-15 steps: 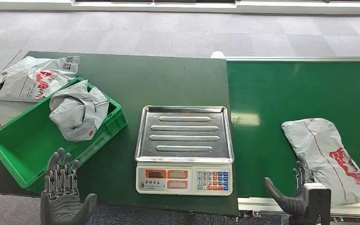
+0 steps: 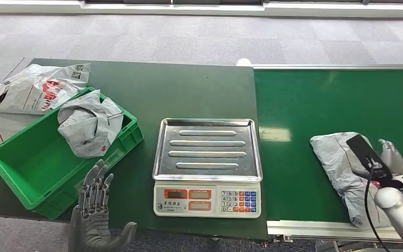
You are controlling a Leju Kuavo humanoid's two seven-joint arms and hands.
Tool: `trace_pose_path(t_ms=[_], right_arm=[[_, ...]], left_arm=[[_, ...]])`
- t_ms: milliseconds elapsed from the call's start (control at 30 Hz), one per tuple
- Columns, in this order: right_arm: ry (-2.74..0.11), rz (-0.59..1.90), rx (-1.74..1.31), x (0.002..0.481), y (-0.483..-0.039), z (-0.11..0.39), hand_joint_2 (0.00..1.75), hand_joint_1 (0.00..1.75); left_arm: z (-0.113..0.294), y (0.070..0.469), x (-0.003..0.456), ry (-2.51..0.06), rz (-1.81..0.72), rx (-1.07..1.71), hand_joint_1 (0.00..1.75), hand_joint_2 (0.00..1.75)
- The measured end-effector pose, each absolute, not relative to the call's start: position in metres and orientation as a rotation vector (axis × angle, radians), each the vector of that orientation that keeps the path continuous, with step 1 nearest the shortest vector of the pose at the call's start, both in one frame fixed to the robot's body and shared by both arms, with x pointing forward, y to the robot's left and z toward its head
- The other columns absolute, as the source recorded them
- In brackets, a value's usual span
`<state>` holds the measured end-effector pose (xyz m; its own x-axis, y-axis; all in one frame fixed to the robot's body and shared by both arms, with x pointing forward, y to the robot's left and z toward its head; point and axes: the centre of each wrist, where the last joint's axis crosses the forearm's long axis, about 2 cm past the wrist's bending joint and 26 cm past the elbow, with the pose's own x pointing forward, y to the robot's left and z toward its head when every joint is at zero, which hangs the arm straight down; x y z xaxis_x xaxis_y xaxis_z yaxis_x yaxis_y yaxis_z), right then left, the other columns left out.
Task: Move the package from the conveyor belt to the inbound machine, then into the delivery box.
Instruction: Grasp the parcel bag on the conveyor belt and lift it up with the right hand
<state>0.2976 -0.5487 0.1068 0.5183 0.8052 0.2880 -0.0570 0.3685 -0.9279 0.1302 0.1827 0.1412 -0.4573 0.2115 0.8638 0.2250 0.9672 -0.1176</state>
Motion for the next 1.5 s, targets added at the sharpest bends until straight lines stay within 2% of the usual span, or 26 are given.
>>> trace_pose_path(t_ms=[100, 167, 500, 533, 633, 667, 833, 1000, 1167, 1500], right_arm=[[-0.521, 0.699, -0.876, 0.300, -0.538, 0.081, 1.75, 0.00], [-0.397, 0.720, -0.798, 0.301, -0.534, 0.073, 1.75, 0.00], [-0.318, 0.710, -0.761, 0.312, -0.526, 0.070, 1.75, 0.00], [-0.315, 0.710, -0.756, 0.313, -0.526, 0.070, 1.75, 0.11], [-0.316, 0.726, -0.716, 0.313, -0.523, 0.069, 1.75, 1.42], [-0.322, 0.738, -0.699, 0.313, -0.523, 0.069, 1.75, 1.75], [-0.361, 0.817, -0.724, 0.320, -0.512, 0.068, 1.75, 1.75], [-0.522, 0.860, -0.882, 0.336, -0.486, 0.072, 1.75, 1.75], [-0.634, 0.947, -0.917, 0.350, -0.463, 0.088, 1.75, 1.75], [-0.756, 0.903, -0.935, 0.352, -0.459, 0.111, 1.75, 1.75]], left_arm=[[0.138, 0.182, 0.130, -2.027, -0.064, -0.363, 0.00, 1.75], [0.136, 0.181, 0.129, -2.014, -0.081, -0.391, 0.00, 1.75], [0.134, 0.182, 0.129, -1.996, -0.090, -0.404, 0.00, 1.75], [0.134, 0.182, 0.129, -1.996, -0.091, -0.405, 0.00, 1.75], [0.133, 0.183, 0.128, -1.991, -0.101, -0.415, 0.00, 1.75], [0.133, 0.185, 0.127, -1.989, -0.104, -0.415, 0.00, 1.75], [0.136, 0.192, 0.125, -1.987, -0.101, -0.387, 0.00, 1.75], [0.143, 0.203, 0.121, -2.002, -0.068, -0.334, 0.00, 1.75], [0.146, 0.216, 0.118, -2.023, -0.040, -0.303, 0.00, 1.75], [0.146, 0.224, 0.114, -2.037, 0.007, -0.236, 0.00, 1.75]])
